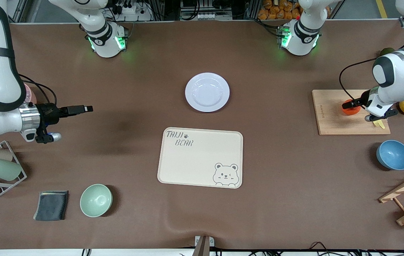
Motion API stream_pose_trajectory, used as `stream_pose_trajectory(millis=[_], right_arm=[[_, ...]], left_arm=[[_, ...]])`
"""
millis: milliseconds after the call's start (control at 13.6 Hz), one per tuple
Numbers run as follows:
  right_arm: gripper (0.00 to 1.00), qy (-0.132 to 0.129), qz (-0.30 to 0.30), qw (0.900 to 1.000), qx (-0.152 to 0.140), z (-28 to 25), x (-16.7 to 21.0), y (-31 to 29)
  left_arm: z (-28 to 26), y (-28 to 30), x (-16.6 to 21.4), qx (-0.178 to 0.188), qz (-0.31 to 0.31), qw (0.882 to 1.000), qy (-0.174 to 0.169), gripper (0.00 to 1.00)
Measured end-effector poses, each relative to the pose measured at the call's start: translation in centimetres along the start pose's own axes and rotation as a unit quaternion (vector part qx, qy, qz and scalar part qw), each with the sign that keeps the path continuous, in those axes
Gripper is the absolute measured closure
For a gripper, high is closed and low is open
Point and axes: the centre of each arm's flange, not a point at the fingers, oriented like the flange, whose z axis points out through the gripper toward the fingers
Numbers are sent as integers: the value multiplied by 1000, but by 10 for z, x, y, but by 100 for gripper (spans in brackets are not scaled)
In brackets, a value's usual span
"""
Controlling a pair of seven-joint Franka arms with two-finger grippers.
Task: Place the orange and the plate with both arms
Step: 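Close the left gripper on the orange while the right gripper reaches forward, then carry the orange with the left gripper over the white plate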
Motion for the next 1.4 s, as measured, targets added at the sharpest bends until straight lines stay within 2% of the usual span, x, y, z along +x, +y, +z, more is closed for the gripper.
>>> stream_pose_trajectory(millis=[148,443,664,812,1033,1255,1402], right_arm=[[0,-8,-7,1000,14,10,3,7],[0,-19,-25,998,52,26,12,36],[0,-19,-37,996,78,31,16,47],[0,-21,-49,994,97,39,20,55],[0,-28,-58,991,122,56,25,76],[0,-34,-59,988,140,69,29,79],[0,-41,-66,987,142,79,31,66]], left_arm=[[0,1,1,0,1,1000,0,28],[-5,4,10,1,5,1000,8,30],[-42,37,30,5,34,999,25,30],[-93,86,39,-2,50,999,16,30],[-167,183,34,-38,66,997,11,30],[-189,285,8,-44,62,997,19,30],[-189,349,-18,-49,50,997,12,30]])
